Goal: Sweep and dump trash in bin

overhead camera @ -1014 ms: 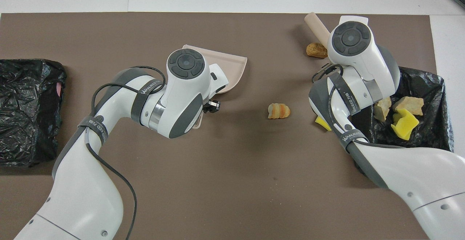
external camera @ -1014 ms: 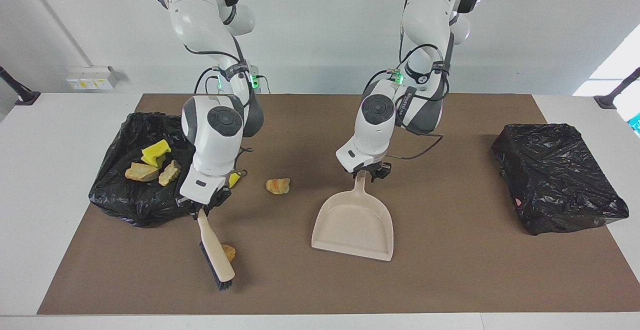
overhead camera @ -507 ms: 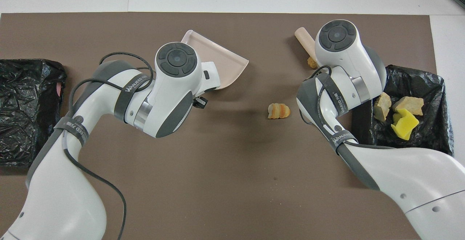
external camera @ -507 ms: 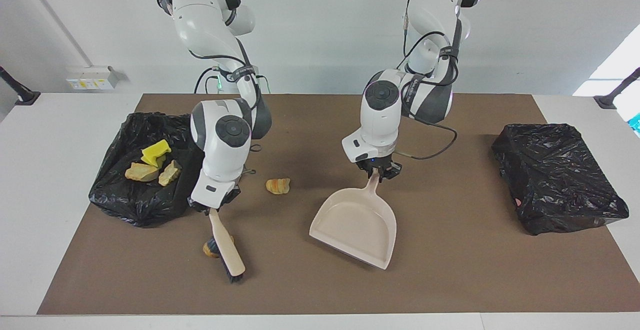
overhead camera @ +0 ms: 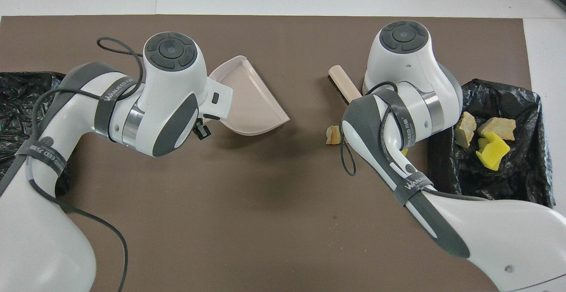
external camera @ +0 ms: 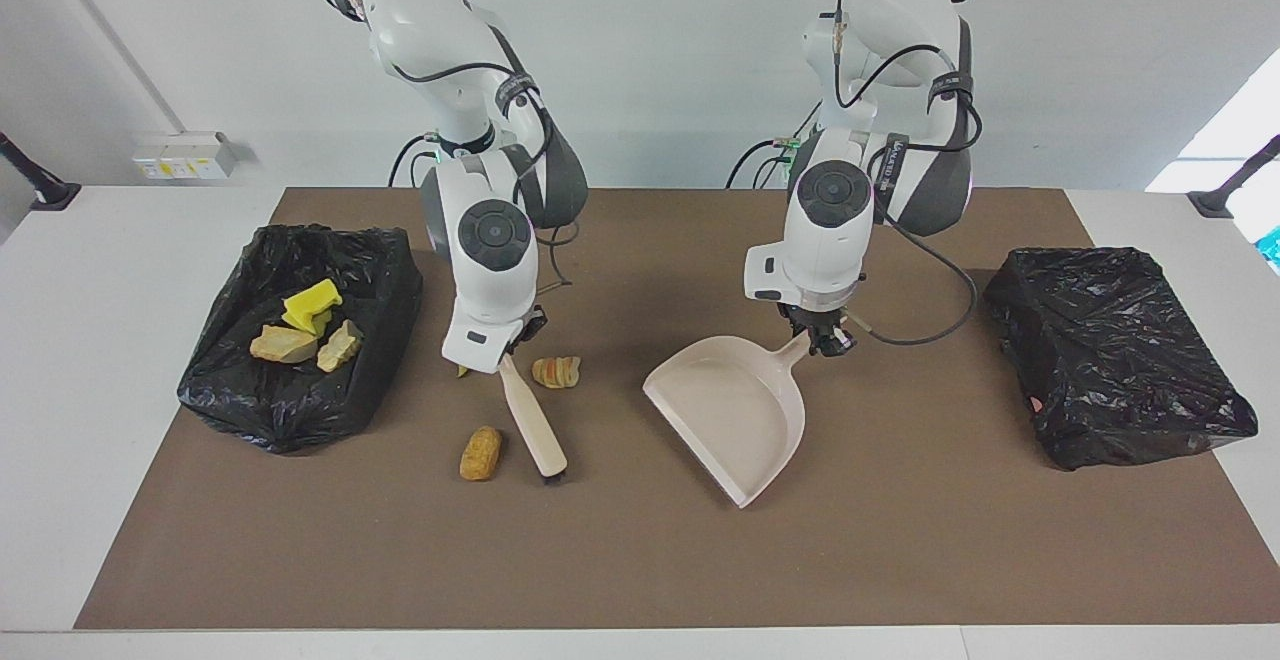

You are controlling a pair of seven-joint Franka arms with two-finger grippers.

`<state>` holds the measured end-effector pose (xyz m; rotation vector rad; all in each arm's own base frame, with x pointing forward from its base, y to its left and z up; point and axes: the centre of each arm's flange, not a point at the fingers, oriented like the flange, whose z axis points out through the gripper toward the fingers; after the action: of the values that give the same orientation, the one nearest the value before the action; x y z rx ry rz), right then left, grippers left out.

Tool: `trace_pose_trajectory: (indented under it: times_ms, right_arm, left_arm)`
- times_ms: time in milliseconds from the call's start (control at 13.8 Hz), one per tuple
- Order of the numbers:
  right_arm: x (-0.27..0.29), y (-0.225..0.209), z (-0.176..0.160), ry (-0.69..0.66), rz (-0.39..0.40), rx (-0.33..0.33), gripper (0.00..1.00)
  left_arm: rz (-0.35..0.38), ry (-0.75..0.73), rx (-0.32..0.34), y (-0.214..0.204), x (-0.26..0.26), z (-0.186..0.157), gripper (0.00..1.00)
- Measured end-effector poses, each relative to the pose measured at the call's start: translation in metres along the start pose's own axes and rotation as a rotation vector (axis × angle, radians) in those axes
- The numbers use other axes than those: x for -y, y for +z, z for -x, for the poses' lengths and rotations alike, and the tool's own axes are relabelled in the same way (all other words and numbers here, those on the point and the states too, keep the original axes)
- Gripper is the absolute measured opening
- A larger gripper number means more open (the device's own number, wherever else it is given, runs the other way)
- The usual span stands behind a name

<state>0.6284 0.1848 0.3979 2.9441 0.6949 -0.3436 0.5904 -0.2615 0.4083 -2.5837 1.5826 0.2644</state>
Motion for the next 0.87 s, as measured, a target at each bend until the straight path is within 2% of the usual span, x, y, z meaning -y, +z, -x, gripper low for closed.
trace_pose_trajectory:
  times_ms: [290,434,579,724,869]
  right_arm:
    - [-0.027,-0.031,0.016,0.048,0.021,-0.058,0.26]
    - [-0.058,-0.03,0.015,0.069,0.107,-0.104,0.26]
    - [-0.079,-0.01,0.014,0.081,0.139,-0.105,0.26]
    - [-0.082,0.014,0.013,0.08,0.128,-0.084,0.26]
    - [-0.068,0.022,0.012,0.083,0.057,-0.078,0.26]
  left_arm:
    - [0.016,0.152,0.019,0.015,-0.001,0.009,0.31]
    - [-0.034,0.209,-0.003,0.025,-0.004,0.012,0.31]
    - [-0.109,0.287,-0.048,0.038,-0.008,0.013,0.31]
    - [-0.155,0.326,-0.068,0.047,-0.015,0.017,0.31]
    - [-0.171,0.342,-0.074,0.049,-0.021,0.02,0.31]
